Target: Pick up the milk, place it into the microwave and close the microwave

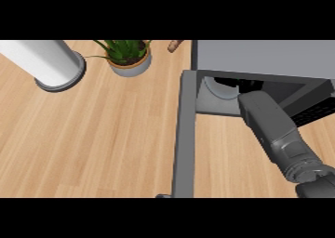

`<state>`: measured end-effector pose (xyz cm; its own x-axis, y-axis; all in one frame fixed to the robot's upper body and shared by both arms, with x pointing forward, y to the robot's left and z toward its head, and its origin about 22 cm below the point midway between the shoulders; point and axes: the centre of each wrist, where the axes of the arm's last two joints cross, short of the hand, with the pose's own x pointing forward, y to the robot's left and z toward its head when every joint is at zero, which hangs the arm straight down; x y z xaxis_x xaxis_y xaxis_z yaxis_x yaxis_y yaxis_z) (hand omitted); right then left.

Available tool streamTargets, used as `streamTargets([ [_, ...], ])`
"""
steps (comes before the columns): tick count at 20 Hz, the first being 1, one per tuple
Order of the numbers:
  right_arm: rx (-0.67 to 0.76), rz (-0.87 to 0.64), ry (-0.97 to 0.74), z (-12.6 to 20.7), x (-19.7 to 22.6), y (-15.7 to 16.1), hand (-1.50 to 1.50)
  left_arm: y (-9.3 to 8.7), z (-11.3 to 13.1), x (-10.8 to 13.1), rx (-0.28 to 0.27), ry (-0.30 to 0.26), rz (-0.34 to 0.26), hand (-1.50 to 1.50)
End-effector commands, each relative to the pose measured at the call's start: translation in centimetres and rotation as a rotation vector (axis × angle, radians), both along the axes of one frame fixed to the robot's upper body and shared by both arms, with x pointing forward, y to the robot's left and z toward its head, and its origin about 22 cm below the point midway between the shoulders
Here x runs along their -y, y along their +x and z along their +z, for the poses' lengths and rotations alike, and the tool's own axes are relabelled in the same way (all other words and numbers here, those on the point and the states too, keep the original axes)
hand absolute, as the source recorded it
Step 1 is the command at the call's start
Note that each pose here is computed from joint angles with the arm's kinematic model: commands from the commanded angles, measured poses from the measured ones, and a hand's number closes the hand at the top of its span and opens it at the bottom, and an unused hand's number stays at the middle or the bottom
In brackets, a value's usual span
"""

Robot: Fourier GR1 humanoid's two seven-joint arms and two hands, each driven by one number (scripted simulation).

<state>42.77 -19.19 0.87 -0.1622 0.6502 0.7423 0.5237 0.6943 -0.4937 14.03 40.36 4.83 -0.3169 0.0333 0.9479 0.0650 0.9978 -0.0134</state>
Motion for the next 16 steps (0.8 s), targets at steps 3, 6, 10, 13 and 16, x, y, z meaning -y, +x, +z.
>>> streamTargets([
  [3, -0.006, -0.073, -0.033, -0.1, 3.4, -0.2, 1.50, 0.6, 0.0, 0.5, 0.000, 0.003, -0.004, -1.50],
  [6, -0.025, -0.098, -0.031, 0.1, 5.2, -0.3, 1.50, 0.5, -0.3, 0.5, -0.012, -0.006, -0.019, -1.50],
  [10, -0.054, -0.145, -0.035, -0.8, 5.8, -0.9, 1.50, 1.5, -0.3, 0.9, -0.014, -0.004, -0.021, -1.50],
  [13, -0.066, -0.159, -0.077, -1.0, 6.3, -1.0, 1.50, 1.1, -0.7, -0.2, -0.027, -0.007, -0.029, -1.50],
  [16, -0.077, -0.123, -0.130, -1.9, 5.2, -1.4, 1.50, 2.5, -0.5, 1.8, -0.010, -0.016, -0.044, -1.50],
])
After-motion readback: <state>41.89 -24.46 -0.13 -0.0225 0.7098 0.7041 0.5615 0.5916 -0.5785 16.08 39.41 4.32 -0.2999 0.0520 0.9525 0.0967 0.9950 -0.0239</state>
